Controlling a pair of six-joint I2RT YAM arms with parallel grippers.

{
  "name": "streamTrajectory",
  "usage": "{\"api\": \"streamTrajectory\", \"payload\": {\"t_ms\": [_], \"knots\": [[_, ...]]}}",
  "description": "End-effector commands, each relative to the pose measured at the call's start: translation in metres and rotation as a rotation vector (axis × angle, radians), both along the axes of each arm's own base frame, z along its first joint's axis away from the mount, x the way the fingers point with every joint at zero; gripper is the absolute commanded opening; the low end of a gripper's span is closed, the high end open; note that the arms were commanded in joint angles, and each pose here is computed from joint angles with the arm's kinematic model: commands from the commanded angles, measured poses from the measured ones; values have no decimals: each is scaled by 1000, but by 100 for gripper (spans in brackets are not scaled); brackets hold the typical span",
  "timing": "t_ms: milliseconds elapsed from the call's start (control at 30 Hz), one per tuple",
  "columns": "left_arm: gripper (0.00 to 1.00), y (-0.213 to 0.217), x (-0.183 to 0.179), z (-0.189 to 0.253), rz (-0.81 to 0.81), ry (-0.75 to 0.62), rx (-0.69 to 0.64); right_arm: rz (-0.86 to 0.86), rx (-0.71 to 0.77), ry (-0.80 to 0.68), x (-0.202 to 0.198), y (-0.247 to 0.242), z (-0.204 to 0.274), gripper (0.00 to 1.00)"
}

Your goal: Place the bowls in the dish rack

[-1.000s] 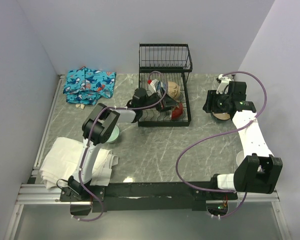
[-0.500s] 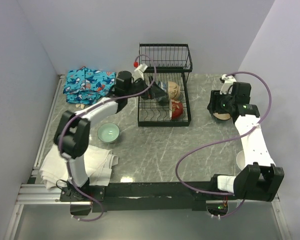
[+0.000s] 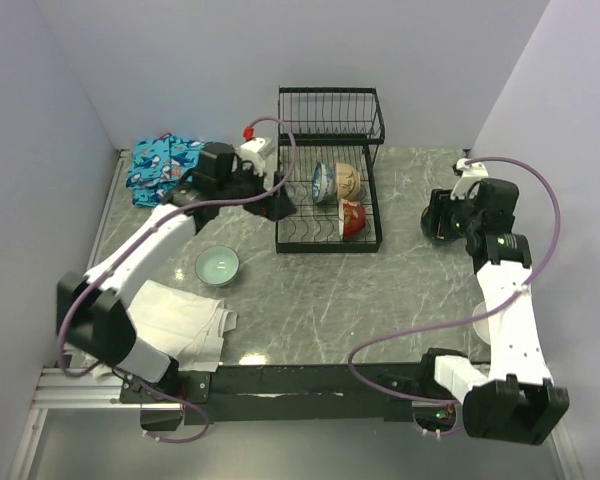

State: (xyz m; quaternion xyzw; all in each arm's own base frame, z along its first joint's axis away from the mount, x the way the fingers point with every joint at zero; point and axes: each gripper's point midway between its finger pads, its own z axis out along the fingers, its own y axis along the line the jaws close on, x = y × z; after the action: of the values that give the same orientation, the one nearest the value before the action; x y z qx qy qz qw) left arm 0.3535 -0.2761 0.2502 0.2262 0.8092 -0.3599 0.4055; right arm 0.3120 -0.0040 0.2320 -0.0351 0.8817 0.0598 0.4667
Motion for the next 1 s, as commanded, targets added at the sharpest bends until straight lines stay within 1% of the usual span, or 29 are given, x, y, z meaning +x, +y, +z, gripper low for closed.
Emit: {"api": "streamTrajectory", "payload": {"t_ms": [0, 33, 67, 133, 167, 200, 233, 267, 300, 333, 367, 400, 467, 500, 533, 600, 633, 700, 733, 800, 833, 933, 967], "knots": [[97, 64, -51, -17, -136, -88, 373, 42, 19, -95, -9, 10, 21, 63], [92, 69, -60, -23, -169, -76, 402, 52, 24, -102, -10, 12, 23, 63], [90, 77, -67, -32, -181, -53, 441, 53, 27, -106, -11, 13, 24, 63], [88, 87, -81, -46, -192, -7, 484, 17, 16, -111, -14, 7, 30, 63], [86, 87, -83, -47, -196, -11, 495, -30, 1, -101, -19, -1, 29, 63], [86, 85, -83, -42, -203, -47, 506, -79, -11, -91, -21, -9, 26, 63], [87, 71, -90, -37, -261, -101, 520, -139, -23, -76, -24, -20, 21, 63], [88, 62, -93, -33, -304, -139, 542, -160, -25, -37, -29, -24, 9, 63], [90, 51, -83, -21, -336, -205, 581, -183, -25, -3, -31, -28, 0, 63], [91, 33, -89, -15, -387, -235, 580, -224, -13, 22, -32, -34, -8, 63], [92, 22, -88, -10, -410, -248, 569, -231, 4, 52, -31, -35, -20, 62], [94, 5, -81, 3, -423, -262, 526, -246, 21, 67, -31, -39, -26, 61], [95, -15, -78, 16, -431, -260, 469, -267, 65, 102, -22, -43, -38, 61], [96, -27, -73, 23, -423, -252, 434, -306, 97, 111, -20, -51, -40, 61], [97, -37, -74, 27, -429, -266, 420, -311, 107, 118, -18, -54, -41, 61], [98, -53, -68, 31, -432, -306, 402, -245, 108, 131, -6, -51, -40, 60], [98, -58, -66, 31, -426, -308, 396, -174, 63, 136, -4, -51, -41, 59], [98, -68, -57, 25, -406, -278, 384, 12, 61, 160, 3, -33, -40, 57], [99, -70, -53, 24, -397, -271, 383, 99, -10, 159, 6, -33, -41, 57], [99, -79, -51, 25, -411, -260, 354, 256, -42, 168, 7, -23, -41, 57], [99, -81, -51, 26, -417, -260, 340, 340, -124, 155, 8, -26, -42, 57], [99, -87, -48, 25, -423, -263, 309, 367, -236, 162, 18, -40, -49, 61], [100, -87, -47, 23, -424, -257, 305, 364, -246, 180, 24, -43, -53, 61]]}}
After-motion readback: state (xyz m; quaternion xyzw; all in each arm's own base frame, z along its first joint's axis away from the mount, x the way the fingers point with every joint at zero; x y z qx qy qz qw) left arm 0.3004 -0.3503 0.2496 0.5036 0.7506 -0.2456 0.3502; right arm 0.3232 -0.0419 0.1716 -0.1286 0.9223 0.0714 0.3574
